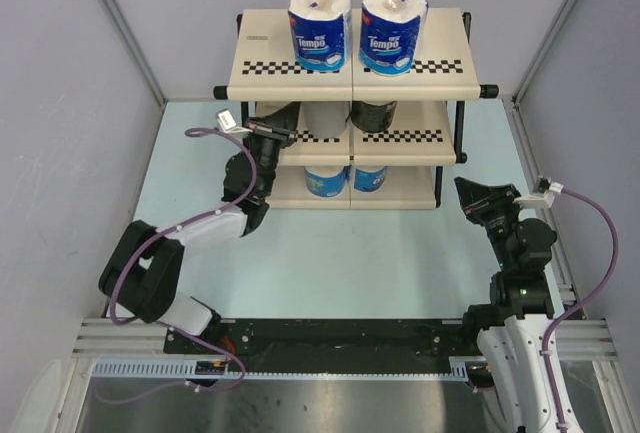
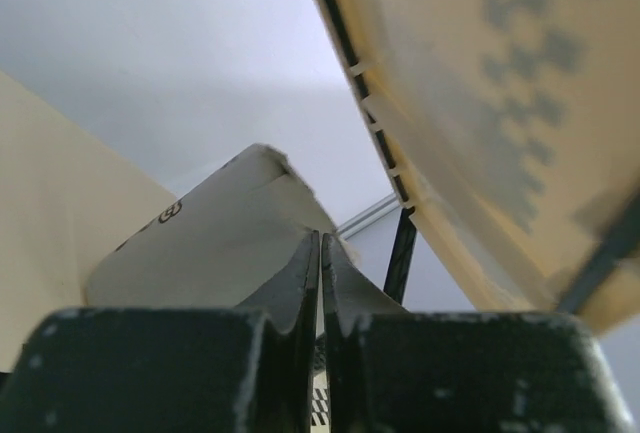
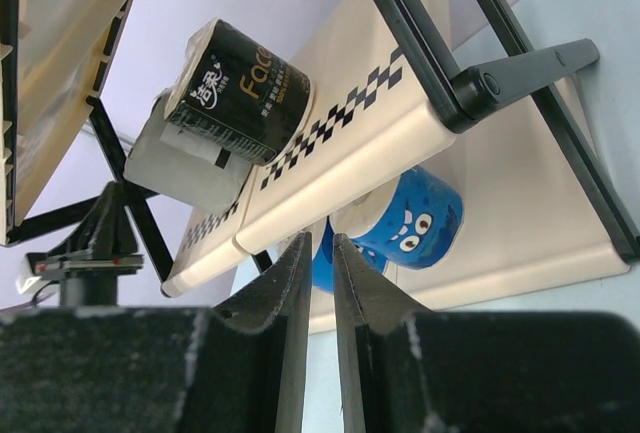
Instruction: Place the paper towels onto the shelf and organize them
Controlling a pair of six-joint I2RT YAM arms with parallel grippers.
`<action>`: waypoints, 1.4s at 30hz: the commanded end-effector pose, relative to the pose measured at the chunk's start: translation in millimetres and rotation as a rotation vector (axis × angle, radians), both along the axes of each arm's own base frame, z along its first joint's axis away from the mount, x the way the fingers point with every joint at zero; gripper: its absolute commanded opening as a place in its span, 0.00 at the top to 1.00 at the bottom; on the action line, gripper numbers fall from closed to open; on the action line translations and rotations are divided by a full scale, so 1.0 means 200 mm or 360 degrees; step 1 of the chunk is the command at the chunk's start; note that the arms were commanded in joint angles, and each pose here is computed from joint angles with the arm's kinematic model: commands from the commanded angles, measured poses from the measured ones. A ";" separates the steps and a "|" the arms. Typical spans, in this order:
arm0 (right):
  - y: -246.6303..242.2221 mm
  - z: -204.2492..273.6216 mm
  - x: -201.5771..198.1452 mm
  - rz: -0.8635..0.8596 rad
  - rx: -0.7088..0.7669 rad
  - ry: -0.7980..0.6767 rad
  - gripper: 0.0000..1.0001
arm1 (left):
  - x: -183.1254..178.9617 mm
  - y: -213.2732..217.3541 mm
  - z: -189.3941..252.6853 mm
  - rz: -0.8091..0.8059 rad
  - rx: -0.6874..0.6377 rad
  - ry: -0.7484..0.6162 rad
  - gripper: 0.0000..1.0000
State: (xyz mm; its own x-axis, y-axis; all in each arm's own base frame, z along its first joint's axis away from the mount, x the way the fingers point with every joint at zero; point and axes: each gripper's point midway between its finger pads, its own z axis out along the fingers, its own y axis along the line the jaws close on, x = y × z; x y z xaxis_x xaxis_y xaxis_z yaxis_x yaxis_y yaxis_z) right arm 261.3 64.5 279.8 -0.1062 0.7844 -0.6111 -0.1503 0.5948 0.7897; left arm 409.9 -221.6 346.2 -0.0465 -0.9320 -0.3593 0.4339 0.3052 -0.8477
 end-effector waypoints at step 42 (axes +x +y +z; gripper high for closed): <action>-0.27 -0.01 -0.19 -0.0295 -0.0664 0.0456 0.00 | -0.90 0.82 -0.43 0.0404 0.1203 0.0914 0.00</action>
